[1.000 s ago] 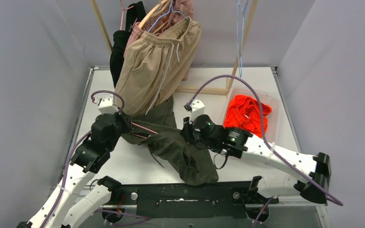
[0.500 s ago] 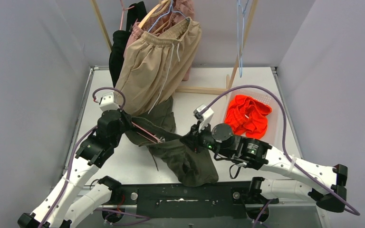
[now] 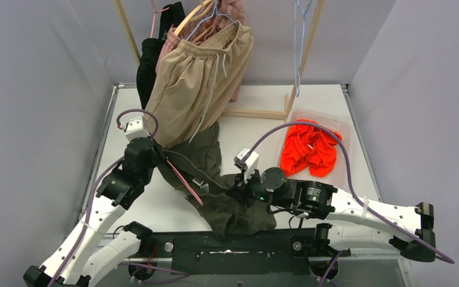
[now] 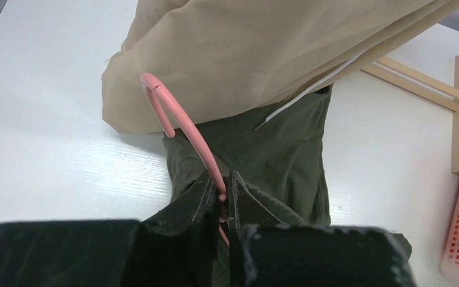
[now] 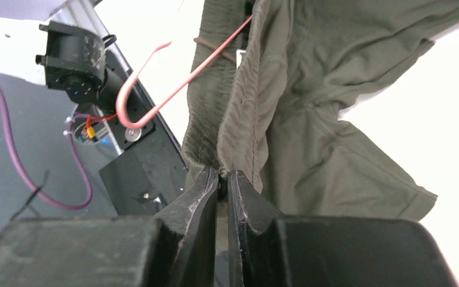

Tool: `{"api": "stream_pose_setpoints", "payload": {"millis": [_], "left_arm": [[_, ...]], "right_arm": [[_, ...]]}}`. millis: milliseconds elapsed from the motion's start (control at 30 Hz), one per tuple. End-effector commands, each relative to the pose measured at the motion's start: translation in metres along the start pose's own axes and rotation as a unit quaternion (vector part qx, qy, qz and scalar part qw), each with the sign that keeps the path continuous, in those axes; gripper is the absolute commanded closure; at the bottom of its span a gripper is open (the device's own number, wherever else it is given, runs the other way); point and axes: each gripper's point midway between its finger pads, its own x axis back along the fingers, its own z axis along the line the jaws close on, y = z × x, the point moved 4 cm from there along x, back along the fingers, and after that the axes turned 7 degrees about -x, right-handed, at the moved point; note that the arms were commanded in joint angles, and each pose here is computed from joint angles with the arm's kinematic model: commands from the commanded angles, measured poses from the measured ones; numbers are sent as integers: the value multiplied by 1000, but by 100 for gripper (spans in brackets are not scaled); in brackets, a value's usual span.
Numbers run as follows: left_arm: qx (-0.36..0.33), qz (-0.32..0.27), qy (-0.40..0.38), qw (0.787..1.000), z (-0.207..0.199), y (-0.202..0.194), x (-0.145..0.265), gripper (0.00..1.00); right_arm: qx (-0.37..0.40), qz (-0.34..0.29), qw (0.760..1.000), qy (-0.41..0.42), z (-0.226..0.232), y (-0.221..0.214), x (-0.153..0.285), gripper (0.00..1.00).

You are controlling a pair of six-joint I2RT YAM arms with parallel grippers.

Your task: Remove the shorts from the hanger

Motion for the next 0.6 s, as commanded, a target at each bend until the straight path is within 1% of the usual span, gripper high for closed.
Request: {"api": "stream_pose_setpoints", "payload": {"millis": [0,67,133,233,333,400,467,533,567], "left_arm": [[24,-47,-21,998,-6,29,7,100],[24,-45,-52,997,-14,28,9,100],[19,-43,-84,995,-22,28,10,100],[7,-40,-136,990,-37,27,13,100],[5,-32,-170,985,-45,27,18,100],[2,-29,-196,980,-50,25,23,100],[2,-31,-216,976,-53,25,28,100],[-2,-31,-226,974,-54,24,32,100],[-4,-29,-229,973,-54,22,32,100]], "right_arm": [[-25,-61,995,-80,-20,20,15,100],[-46,-95,982,-154,-38,35,22,100],[-73,-136,969,-193,-50,56,27,99],[-109,-196,952,-209,-63,94,28,99],[-110,-235,939,-227,-73,128,27,100],[-102,-248,932,-242,-78,150,23,100],[-93,-248,934,-238,-82,165,17,100],[-106,-235,936,-239,-92,164,6,100],[-119,-223,936,-245,-98,154,-1,100]]}}
